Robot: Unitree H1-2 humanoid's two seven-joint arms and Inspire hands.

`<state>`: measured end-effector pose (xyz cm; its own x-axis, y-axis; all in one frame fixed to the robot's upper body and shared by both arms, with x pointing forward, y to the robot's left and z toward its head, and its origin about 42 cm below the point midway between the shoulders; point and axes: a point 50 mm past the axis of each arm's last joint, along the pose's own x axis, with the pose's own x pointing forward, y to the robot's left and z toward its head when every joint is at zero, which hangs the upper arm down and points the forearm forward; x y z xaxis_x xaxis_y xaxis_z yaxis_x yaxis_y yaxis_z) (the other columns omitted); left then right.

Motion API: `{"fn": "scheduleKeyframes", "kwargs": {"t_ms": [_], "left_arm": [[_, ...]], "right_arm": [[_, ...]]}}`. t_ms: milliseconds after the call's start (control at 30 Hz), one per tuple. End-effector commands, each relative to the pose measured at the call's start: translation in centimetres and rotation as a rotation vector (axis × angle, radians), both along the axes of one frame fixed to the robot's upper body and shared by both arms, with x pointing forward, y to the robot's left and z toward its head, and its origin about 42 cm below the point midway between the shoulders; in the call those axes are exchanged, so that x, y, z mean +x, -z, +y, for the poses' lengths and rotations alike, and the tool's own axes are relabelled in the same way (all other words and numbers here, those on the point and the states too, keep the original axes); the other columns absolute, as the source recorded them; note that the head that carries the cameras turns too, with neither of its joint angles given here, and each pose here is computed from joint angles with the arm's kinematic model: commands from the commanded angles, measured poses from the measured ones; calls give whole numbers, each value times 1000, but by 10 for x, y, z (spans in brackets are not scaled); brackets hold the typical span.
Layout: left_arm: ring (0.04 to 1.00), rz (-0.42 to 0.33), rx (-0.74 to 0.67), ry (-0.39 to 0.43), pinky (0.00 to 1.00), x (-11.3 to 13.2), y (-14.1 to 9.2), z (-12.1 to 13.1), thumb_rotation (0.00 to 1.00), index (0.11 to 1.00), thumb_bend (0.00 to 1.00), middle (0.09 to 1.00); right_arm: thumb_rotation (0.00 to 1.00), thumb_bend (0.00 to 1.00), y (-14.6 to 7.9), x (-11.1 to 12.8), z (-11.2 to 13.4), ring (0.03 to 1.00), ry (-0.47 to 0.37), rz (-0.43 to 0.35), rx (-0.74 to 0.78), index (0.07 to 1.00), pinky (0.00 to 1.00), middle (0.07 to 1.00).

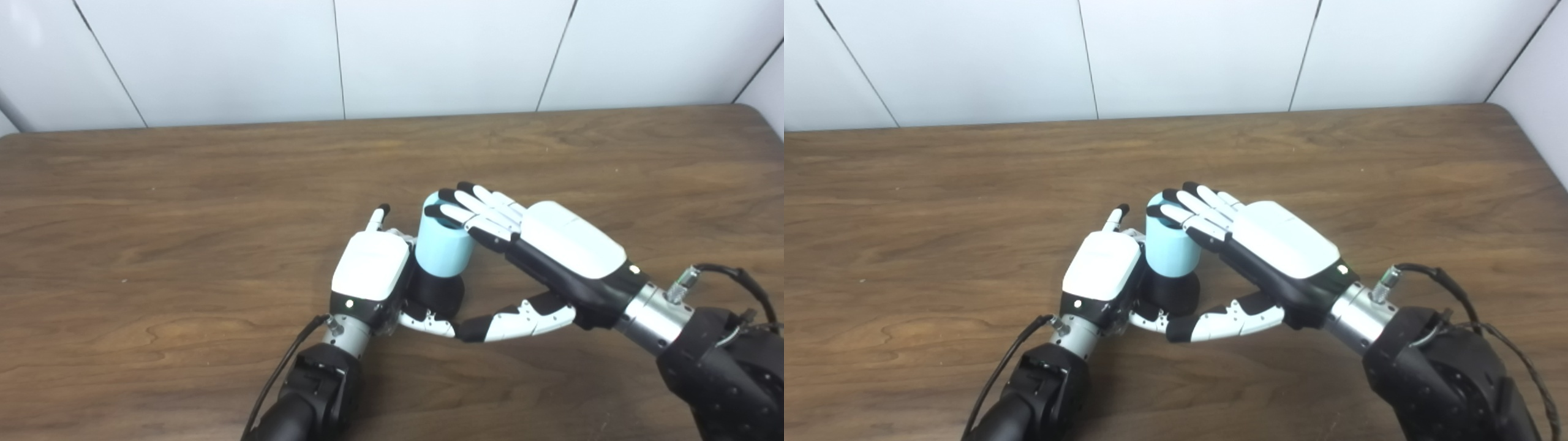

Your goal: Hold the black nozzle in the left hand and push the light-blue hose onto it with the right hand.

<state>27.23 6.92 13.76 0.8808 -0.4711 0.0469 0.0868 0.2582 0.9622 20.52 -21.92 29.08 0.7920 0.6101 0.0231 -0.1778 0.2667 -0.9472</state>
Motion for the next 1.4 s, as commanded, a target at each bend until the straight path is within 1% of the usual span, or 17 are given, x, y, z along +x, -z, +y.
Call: {"fn": "scheduleKeyframes", "kwargs": {"t_ms": [0,67,167,233,400,567,700,833,1200,1367], "left_arm": [[701,156,50,44,1000,-17,29,-5,0,453,518,540],[698,153,47,45,1000,-17,30,-4,0,457,519,536],[696,153,47,47,1000,-17,29,-4,0,458,520,530],[698,157,48,46,1000,-17,29,-4,0,455,519,534],[696,162,51,45,1000,-17,29,-5,0,454,518,537],[699,159,52,49,1000,-17,28,-7,0,458,519,534],[705,163,60,49,1000,-17,28,-6,0,463,520,527],[707,169,60,46,1000,-18,28,-6,0,460,520,532],[701,159,66,51,1000,-18,27,-6,0,457,519,535],[707,167,69,53,1000,-18,27,-6,0,458,519,534]], "right_arm": [[991,620,0,-5,1,1000,-34,-43,-70,938,1000,992],[991,623,6,-6,4,1000,-37,-44,-109,937,1000,993],[944,620,13,-7,7,1000,-44,-41,-131,922,1000,984],[930,620,16,-8,9,1000,-50,-36,-142,918,1000,981],[942,622,21,-8,12,1000,-56,-24,-166,917,1000,976],[948,628,23,-7,8,1000,-45,-9,-182,915,1000,961],[914,628,26,-5,3,1000,-34,-8,-192,902,990,945],[911,634,30,-4,-2,997,-23,4,-206,901,997,944],[919,637,35,-1,-4,992,-16,22,-219,898,987,943],[927,642,37,-1,-4,992,-13,27,-215,898,987,943]]}}
